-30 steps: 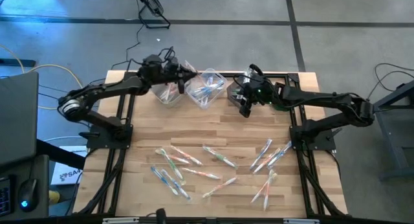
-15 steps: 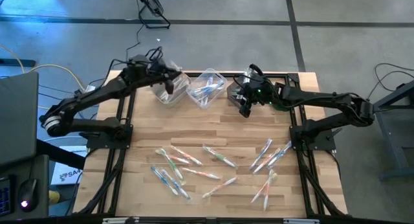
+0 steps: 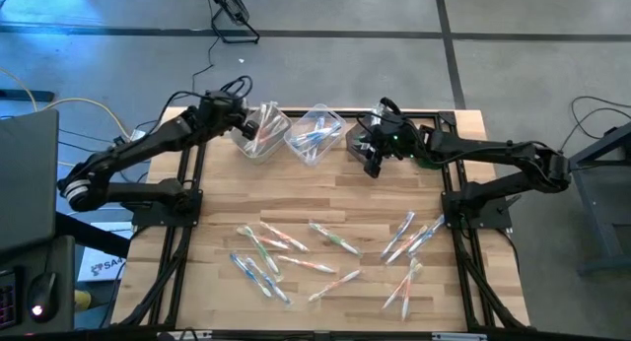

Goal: Pick & Place Toothbrushes
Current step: Put the orange toothbrush into the white bin

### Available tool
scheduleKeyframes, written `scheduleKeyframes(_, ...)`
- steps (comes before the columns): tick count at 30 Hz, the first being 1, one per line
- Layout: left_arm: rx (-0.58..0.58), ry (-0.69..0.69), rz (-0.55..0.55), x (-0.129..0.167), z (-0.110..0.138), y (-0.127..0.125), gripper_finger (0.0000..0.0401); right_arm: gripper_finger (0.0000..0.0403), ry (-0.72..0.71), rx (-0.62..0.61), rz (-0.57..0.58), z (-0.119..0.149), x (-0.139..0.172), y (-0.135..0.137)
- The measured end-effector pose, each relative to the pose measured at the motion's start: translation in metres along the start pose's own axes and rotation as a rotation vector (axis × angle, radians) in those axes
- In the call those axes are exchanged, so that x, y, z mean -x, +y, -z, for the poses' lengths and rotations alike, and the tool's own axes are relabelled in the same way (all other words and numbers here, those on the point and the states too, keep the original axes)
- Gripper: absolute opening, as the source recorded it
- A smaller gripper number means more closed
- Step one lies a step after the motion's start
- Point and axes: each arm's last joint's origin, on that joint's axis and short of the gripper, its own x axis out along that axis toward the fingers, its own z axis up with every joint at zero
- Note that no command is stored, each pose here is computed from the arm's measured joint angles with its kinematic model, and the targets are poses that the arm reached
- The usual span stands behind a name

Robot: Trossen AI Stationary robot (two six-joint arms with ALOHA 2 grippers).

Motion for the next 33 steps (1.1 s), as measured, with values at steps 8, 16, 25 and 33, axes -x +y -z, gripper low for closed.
scheduleKeyframes(8, -0.036, 0.151, -0.077, -0.027, 0.015, -0.007, 0.0026, 0.0148, -0.012, -0.004, 0.001, -0.001, 0.000, 0.000)
scheduleKeyframes(16, -0.065, 0.274, -0.107, -0.058, 0.032, -0.017, 0.0026, 0.0148, -0.012, -0.004, 0.000, -0.001, 0.000, 0.000)
scheduleKeyframes(25, -0.062, 0.293, -0.113, -0.068, 0.036, -0.020, 0.0027, 0.0148, -0.012, -0.004, 0.000, -0.001, 0.000, 0.000)
scheduleKeyframes(33, -0.058, 0.275, -0.093, -0.069, 0.034, -0.021, 0.0095, 0.0148, -0.012, -0.004, 0.000, -0.001, 0.000, 0.000)
